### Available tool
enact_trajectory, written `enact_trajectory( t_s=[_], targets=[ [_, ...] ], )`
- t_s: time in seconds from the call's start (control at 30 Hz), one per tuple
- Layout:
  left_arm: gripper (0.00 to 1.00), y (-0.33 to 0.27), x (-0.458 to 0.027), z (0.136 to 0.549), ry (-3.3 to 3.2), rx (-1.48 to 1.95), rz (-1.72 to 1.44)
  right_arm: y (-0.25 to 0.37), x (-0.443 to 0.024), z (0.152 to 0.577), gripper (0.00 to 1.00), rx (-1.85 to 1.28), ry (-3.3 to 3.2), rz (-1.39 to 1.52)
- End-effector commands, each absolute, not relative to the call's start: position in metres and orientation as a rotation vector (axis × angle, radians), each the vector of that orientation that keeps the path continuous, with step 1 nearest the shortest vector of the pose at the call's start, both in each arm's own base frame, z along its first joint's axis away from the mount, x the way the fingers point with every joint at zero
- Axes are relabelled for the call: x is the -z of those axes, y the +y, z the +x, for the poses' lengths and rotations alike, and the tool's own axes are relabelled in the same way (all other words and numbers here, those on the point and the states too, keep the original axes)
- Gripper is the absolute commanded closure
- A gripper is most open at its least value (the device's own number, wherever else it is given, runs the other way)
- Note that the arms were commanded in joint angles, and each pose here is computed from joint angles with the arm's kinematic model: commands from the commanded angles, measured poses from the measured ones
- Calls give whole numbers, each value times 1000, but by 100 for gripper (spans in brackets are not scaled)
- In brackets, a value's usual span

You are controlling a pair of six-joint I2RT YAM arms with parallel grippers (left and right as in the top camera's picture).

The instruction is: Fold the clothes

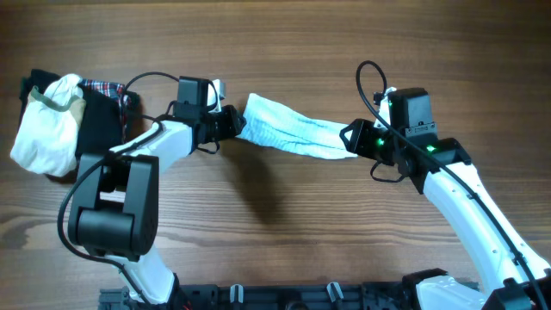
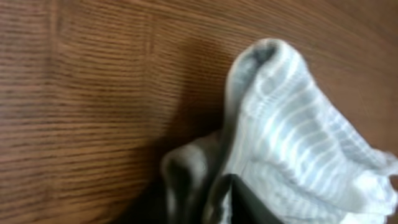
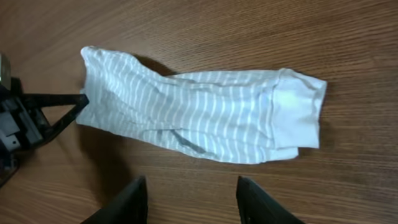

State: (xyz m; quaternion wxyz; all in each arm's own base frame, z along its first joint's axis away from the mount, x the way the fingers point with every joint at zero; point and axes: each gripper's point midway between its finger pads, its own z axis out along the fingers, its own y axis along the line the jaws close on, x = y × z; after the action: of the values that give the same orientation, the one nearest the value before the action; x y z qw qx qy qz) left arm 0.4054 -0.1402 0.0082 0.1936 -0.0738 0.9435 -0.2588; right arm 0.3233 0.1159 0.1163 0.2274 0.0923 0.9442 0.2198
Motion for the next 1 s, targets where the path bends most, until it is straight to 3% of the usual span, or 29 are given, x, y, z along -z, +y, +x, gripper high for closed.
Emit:
enact_trajectory(
  t_s=[0.0, 0.23, 0.6, 0.73, 0.97],
  targets=[
    [93, -133, 4, 403, 2669, 650, -223, 117, -117, 321, 53, -619, 2603, 232],
    [96, -129, 1, 403, 2670, 625, -201, 117, -116, 321, 53, -613, 2605, 234],
    [95, -100, -51, 389, 2661, 602, -287, 112, -113, 319, 53, -580, 2616, 247],
    [54, -98, -37, 379, 2725, 593, -315, 112, -114, 320, 53, -581, 2614, 247],
    [26, -97, -10, 373, 2795, 584, -351, 112, -113, 320, 53, -581, 2614, 246]
  ],
)
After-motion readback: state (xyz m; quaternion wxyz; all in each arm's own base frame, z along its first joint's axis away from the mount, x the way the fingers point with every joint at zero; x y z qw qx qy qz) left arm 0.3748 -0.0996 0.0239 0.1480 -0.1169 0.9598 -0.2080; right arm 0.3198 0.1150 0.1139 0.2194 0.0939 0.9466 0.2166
